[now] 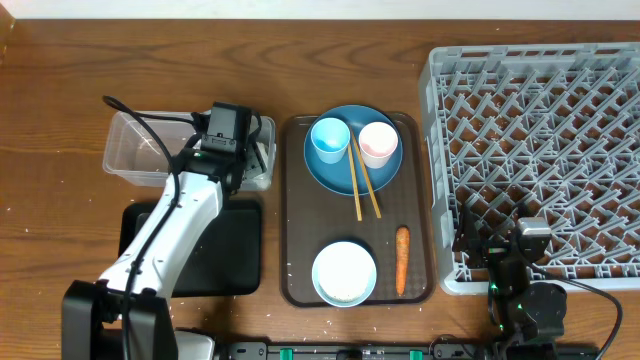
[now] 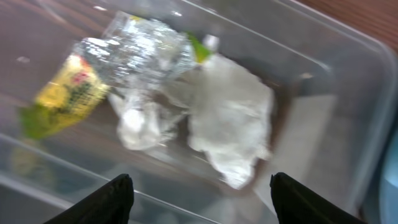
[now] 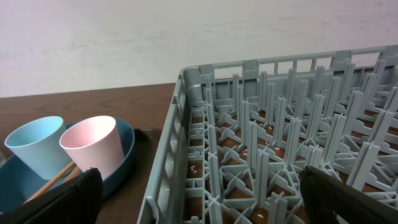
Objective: Sort waste into correct bins and load items into the dishwasher rack
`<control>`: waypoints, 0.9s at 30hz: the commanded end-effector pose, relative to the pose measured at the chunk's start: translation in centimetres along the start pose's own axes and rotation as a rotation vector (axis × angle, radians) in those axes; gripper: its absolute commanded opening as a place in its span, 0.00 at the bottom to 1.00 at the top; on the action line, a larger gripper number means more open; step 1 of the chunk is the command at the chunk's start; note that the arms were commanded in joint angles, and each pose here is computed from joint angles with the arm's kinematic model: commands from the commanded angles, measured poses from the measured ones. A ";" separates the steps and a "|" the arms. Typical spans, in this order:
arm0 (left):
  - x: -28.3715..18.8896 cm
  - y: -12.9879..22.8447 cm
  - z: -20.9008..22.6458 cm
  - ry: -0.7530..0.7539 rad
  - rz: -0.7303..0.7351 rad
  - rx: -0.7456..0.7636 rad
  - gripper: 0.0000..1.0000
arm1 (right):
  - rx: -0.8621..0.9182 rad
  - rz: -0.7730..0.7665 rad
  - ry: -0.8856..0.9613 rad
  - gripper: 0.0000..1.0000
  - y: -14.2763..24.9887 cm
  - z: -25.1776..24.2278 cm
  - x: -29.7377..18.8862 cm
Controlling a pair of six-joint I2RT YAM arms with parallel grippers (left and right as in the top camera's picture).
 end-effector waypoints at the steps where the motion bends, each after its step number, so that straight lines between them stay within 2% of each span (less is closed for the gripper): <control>1: -2.0 -0.2 -1.0 0.146 0.026 0.079 0.73 | 0.010 0.006 -0.009 0.99 0.1 0.1 0.0; 10: -6.4 -0.4 -1.2 0.310 -0.020 0.091 0.72 | 0.010 0.006 -0.009 0.99 0.1 0.1 0.0; 13: -7.6 0.5 -1.7 0.414 0.044 0.105 0.68 | 0.010 0.006 -0.009 0.99 0.1 0.1 0.0; 17: -8.3 2.7 -2.5 0.517 0.201 0.141 0.61 | 0.010 0.007 -0.009 0.99 0.1 0.1 0.0; 22: -8.8 5.9 -3.7 0.513 0.333 0.229 0.56 | 0.010 0.007 -0.009 0.99 0.1 0.1 0.0; 27: -9.4 9.0 -5.5 0.521 0.382 0.354 0.48 | 0.010 0.007 -0.009 0.99 0.1 0.1 0.0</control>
Point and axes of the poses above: each gripper's point midway between its finger pads, its own x axis out along the fingers, its own z axis along the line the jaws close on, y = z × x, the point moved 9 cm from there along -x, back along the fingers, and after that the axes turned 7 degrees about -x, right-handed, at the moved point
